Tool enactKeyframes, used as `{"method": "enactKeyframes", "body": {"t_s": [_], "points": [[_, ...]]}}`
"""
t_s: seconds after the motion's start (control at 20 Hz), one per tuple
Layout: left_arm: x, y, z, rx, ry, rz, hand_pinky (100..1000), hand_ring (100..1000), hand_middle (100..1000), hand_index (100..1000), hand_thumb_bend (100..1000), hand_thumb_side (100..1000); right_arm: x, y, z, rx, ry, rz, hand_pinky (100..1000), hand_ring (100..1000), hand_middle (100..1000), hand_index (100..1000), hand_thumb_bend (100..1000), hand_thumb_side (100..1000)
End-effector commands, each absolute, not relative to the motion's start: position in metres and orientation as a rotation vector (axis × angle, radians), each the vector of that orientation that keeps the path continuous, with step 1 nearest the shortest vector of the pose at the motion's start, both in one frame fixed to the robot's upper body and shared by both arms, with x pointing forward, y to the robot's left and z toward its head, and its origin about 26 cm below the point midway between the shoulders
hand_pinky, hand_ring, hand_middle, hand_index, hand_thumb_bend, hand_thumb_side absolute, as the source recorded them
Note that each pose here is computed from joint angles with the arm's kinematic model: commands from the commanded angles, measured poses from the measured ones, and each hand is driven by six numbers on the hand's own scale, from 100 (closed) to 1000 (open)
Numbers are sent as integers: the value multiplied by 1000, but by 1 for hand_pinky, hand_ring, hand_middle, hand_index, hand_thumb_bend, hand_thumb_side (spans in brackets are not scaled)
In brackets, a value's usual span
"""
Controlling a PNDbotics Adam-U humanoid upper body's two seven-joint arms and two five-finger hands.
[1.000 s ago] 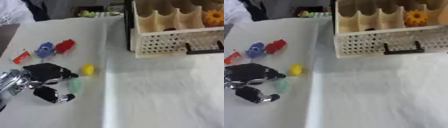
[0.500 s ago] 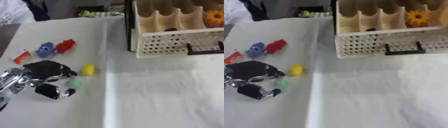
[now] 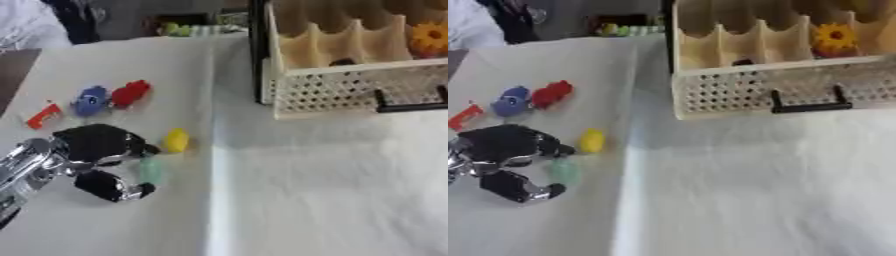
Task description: Pick up objects from table and place into drawer.
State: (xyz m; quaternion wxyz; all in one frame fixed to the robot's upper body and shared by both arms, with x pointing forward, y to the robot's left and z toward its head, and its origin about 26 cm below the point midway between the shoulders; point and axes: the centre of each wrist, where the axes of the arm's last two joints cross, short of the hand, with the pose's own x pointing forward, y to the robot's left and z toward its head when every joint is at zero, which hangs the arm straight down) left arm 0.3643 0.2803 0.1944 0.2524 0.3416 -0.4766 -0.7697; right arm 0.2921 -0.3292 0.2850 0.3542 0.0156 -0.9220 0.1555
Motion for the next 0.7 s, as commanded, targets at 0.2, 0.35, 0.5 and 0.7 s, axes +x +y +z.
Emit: {"method": "enactKeyframes", "body": {"t_s": [0.2,0.35,0.5,0.7], "points": [[366,283,198,968,-1270,-2111,544,699,683,932,359,1000,289,-330,289,45,-2387,404,578,502,278,656,342,920],[367,282,198,983,-1281,-2104,523,663,645,901,361,1000,290,-330,289,52,-2384,404,579,502,276,656,340,920],[367,282,196,997,-1285,-2099,495,611,594,874,347,1000,290,-330,289,53,-2383,401,580,502,275,655,338,921],[367,281,196,1015,-1307,-2098,452,566,559,834,336,954,289,-330,288,52,-2383,398,581,502,276,655,337,920]]}}
